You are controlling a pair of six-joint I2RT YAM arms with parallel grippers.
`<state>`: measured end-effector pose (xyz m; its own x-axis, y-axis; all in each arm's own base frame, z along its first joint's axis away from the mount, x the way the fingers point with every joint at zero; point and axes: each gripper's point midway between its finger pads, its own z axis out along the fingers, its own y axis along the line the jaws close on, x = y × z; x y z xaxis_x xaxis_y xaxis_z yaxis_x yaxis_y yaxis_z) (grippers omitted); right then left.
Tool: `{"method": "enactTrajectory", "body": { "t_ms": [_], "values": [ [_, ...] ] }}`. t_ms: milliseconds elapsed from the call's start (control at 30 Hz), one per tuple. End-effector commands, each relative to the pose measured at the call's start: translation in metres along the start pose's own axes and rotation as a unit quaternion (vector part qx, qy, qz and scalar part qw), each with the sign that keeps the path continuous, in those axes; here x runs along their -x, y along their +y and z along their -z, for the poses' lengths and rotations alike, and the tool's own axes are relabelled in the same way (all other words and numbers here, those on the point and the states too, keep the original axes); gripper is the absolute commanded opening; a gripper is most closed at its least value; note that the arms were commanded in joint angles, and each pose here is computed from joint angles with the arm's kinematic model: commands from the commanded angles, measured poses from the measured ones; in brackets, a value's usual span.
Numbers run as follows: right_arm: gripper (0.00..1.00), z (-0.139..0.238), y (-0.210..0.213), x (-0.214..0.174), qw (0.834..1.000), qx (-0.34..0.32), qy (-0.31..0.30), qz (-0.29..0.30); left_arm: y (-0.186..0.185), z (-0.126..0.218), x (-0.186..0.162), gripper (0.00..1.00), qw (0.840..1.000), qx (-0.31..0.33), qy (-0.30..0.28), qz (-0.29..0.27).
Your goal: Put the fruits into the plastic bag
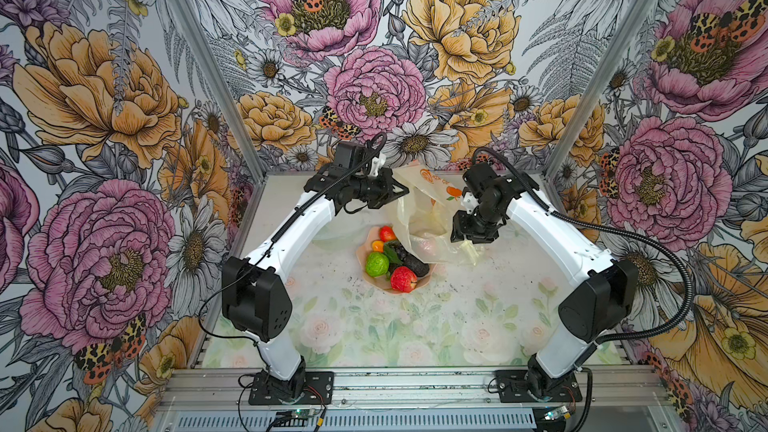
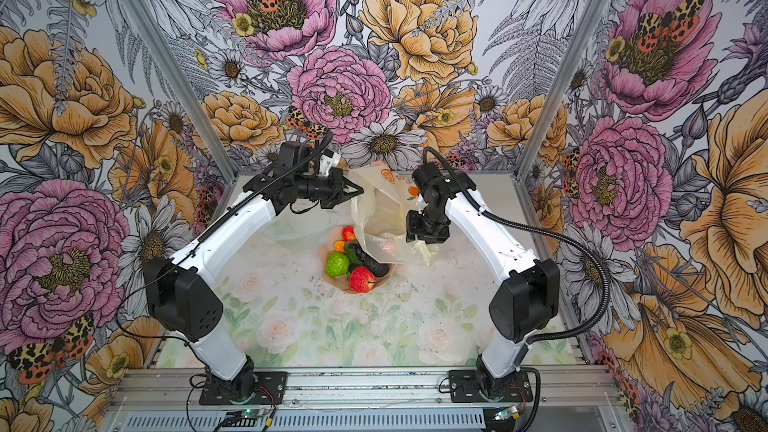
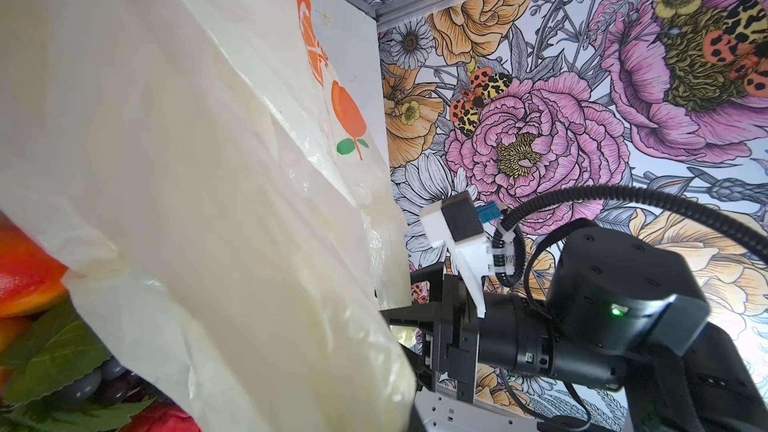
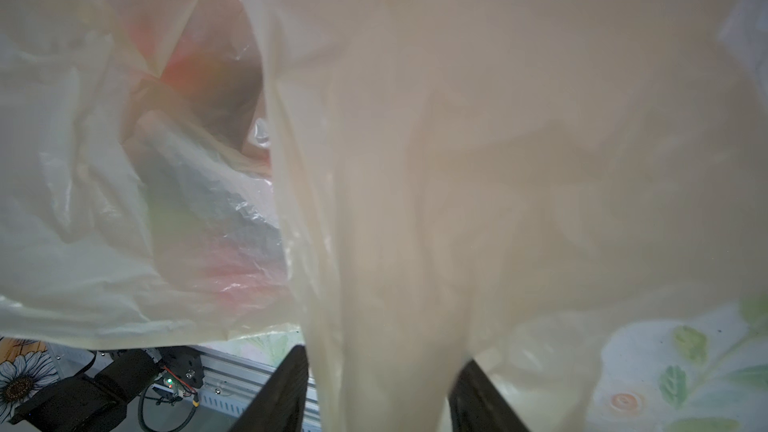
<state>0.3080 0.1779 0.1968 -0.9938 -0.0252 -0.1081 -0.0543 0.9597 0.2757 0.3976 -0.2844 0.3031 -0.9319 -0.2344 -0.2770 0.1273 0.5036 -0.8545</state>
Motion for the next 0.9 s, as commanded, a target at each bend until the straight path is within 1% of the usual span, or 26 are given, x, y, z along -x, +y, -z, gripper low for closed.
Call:
{"method": "enactTrajectory", "body": {
  "t_ms": [0,33,67,133,167,233,267,333,400,433,467,567,600,667,733,767,800,867],
  "values": [
    [0.56,-0.01,0.008,-0.003,1.0,0.009,0.013,0.014,-0.009,0.014,0.004,0.0,1.0,-0.012,-0.01,-0.015],
    [0.52,-0.009,0.006,-0.004,1.0,0.003,0.008,0.012,-0.008,0.015,0.005,0.0,1.0,-0.011,-0.01,-0.014],
    [0.42,-0.005,0.003,-0.002,1.0,-0.006,-0.003,0.008,-0.006,0.016,0.006,0.0,1.0,-0.008,-0.009,-0.012],
    [0.15,0.01,0.0,0.004,0.999,-0.013,-0.036,-0.002,0.002,0.02,0.005,0.0,1.0,0.013,-0.006,-0.021],
    [0.0,0.021,0.0,0.01,0.998,-0.011,-0.057,-0.007,0.011,0.023,0.003,0.0,0.999,0.037,-0.003,-0.03],
    [0.0,0.046,0.001,0.024,0.994,-0.003,-0.112,-0.015,0.029,0.03,-0.004,0.0,0.994,0.094,0.006,-0.051],
    [0.0,0.061,0.003,0.034,0.99,0.008,-0.142,-0.019,0.039,0.036,-0.008,0.0,0.989,0.13,0.011,-0.069],
    [0.0,0.086,0.006,0.052,0.98,0.036,-0.193,-0.036,0.061,0.048,-0.011,0.0,0.972,0.212,0.013,-0.096],
    [0.0,0.107,0.011,0.074,0.967,0.072,-0.237,-0.053,0.081,0.059,-0.012,0.0,0.949,0.289,0.017,-0.124],
    [0.0,0.113,0.013,0.082,0.963,0.089,-0.249,-0.06,0.088,0.064,-0.012,0.0,0.939,0.317,0.015,-0.133],
    [0.0,0.118,0.016,0.092,0.958,0.108,-0.259,-0.064,0.092,0.068,-0.009,0.0,0.932,0.336,0.009,-0.137],
    [0.0,0.109,0.03,0.115,0.954,0.148,-0.253,-0.057,0.092,0.076,0.009,0.0,0.925,0.356,-0.026,-0.13],
    [0.0,0.104,0.035,0.124,0.955,0.157,-0.247,-0.053,0.089,0.076,0.02,0.0,0.924,0.358,-0.038,-0.131],
    [0.0,0.108,0.047,0.145,0.951,0.175,-0.253,-0.041,0.083,0.073,0.046,0.0,0.922,0.359,-0.062,-0.132],
    [0.0,0.146,0.066,0.173,0.931,0.2,-0.305,-0.017,0.065,0.076,0.078,0.0,0.925,0.342,-0.103,-0.131],
    [0.0,0.174,0.077,0.187,0.915,0.214,-0.341,-0.002,0.049,0.082,0.096,0.0,0.926,0.328,-0.135,-0.132],
    [0.0,0.208,0.088,0.196,0.894,0.231,-0.385,0.013,0.026,0.093,0.112,0.0,0.924,0.311,-0.173,-0.141],
    [0.0,0.277,0.104,0.2,0.842,0.262,-0.47,0.04,-0.024,0.12,0.133,0.0,0.914,0.274,-0.246,-0.169]
  ]
}}
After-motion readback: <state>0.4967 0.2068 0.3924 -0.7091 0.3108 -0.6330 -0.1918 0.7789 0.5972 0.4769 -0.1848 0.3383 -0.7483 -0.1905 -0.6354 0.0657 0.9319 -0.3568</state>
